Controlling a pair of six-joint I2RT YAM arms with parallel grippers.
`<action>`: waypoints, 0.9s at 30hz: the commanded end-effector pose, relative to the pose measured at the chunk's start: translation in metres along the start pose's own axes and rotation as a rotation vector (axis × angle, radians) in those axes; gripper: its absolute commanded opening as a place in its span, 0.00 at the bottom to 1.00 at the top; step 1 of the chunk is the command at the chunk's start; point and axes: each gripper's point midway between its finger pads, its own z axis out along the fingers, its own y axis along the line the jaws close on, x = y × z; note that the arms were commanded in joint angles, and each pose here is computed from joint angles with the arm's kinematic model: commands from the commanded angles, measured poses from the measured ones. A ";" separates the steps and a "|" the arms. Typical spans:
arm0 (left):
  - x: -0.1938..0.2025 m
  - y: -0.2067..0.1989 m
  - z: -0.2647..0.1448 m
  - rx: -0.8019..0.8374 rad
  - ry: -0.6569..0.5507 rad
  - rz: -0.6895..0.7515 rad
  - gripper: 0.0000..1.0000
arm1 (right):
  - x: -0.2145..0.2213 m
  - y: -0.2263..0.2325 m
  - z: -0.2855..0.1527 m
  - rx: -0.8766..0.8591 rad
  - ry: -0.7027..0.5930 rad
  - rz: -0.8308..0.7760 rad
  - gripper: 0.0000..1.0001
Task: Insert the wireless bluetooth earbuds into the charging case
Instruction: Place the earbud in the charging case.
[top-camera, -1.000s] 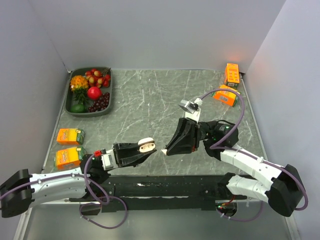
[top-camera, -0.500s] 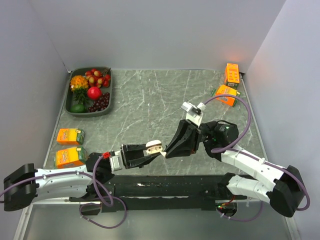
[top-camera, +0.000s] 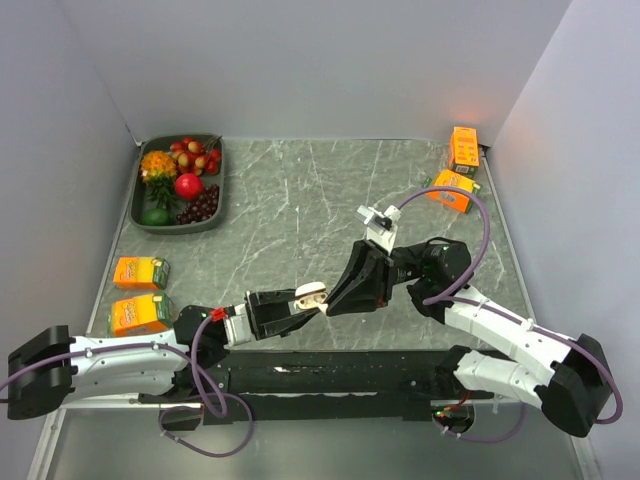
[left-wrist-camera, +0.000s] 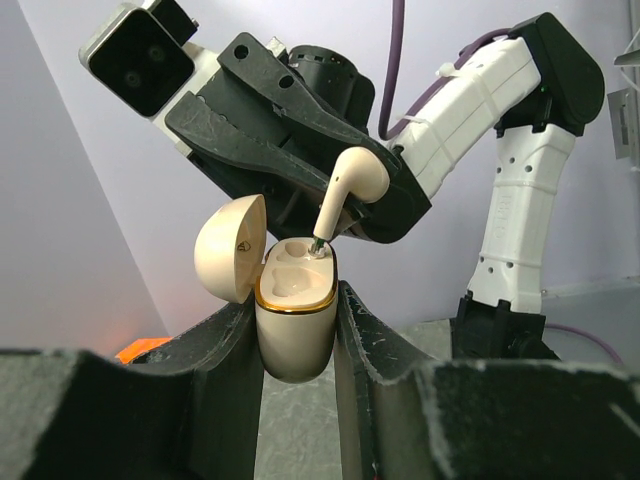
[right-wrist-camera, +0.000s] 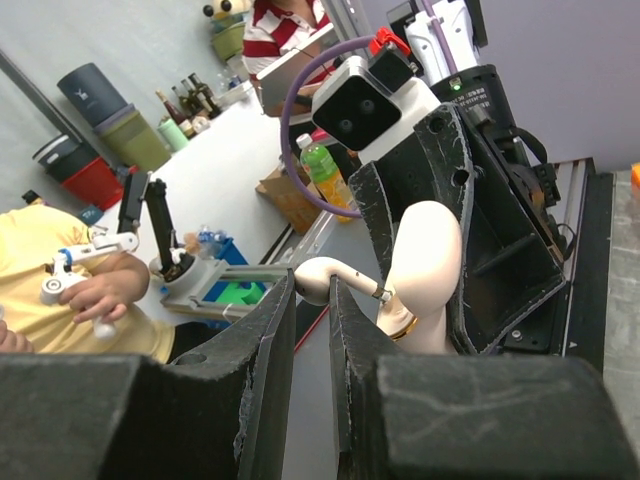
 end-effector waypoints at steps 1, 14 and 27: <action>-0.013 0.003 0.003 -0.011 -0.038 0.026 0.01 | -0.009 0.016 0.002 -0.026 0.003 -0.092 0.00; -0.011 0.004 -0.006 -0.026 -0.027 0.018 0.01 | -0.013 0.013 -0.002 0.023 -0.009 -0.125 0.00; -0.007 -0.001 -0.009 -0.017 -0.018 0.001 0.01 | -0.018 0.008 -0.002 0.028 -0.026 -0.129 0.00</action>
